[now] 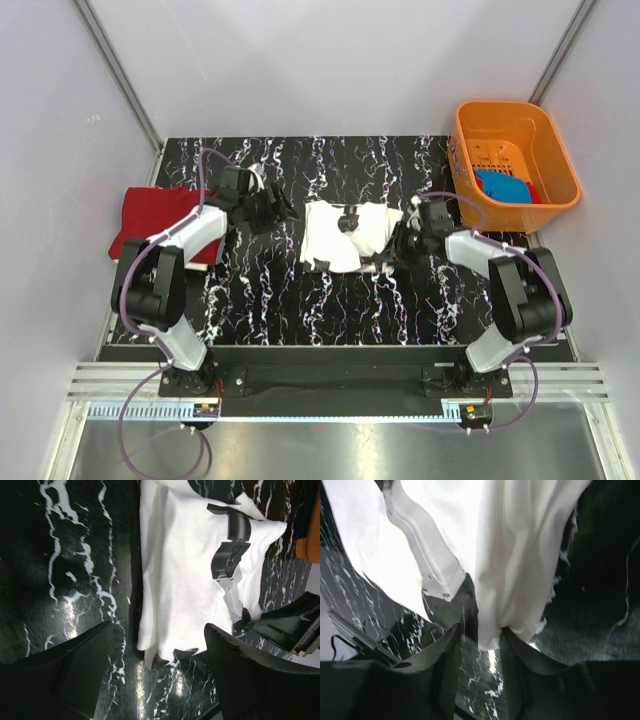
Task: Fold and stack the t-shirts
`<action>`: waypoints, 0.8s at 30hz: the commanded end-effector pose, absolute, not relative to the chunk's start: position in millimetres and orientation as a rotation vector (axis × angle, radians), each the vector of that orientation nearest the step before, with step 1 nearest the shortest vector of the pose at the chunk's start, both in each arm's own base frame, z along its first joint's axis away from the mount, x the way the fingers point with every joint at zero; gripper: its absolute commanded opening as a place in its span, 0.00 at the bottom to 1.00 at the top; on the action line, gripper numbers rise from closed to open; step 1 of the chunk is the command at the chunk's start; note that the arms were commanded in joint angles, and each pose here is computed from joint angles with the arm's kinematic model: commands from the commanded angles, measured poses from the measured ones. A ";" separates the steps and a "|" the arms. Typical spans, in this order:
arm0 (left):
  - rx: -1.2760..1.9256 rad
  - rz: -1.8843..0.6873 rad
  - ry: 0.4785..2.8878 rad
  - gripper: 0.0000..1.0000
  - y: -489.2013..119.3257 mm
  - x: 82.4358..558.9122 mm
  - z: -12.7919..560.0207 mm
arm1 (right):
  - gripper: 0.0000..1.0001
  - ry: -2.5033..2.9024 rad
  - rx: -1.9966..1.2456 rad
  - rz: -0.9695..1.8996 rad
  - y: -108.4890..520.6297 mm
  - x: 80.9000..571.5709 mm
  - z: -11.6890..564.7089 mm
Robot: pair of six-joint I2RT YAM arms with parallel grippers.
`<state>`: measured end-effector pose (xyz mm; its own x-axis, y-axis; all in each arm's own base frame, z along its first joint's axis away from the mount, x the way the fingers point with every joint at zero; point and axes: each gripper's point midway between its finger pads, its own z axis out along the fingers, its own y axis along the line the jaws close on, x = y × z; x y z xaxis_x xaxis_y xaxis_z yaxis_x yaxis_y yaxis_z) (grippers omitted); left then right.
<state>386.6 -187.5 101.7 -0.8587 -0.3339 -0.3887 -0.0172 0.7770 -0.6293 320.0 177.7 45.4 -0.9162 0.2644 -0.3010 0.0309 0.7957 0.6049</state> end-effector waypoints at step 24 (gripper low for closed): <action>-0.138 -0.957 2.373 0.61 -254.6 489.8 95.8 | 0.53 2.434 0.223 0.516 150.9 468.5 98.4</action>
<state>469.3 -241.6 75.3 -0.8618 -0.2898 -0.4163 0.0473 0.7712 -0.6348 450.7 156.0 84.4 -0.8112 0.2912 -0.5071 0.0459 0.8962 0.4412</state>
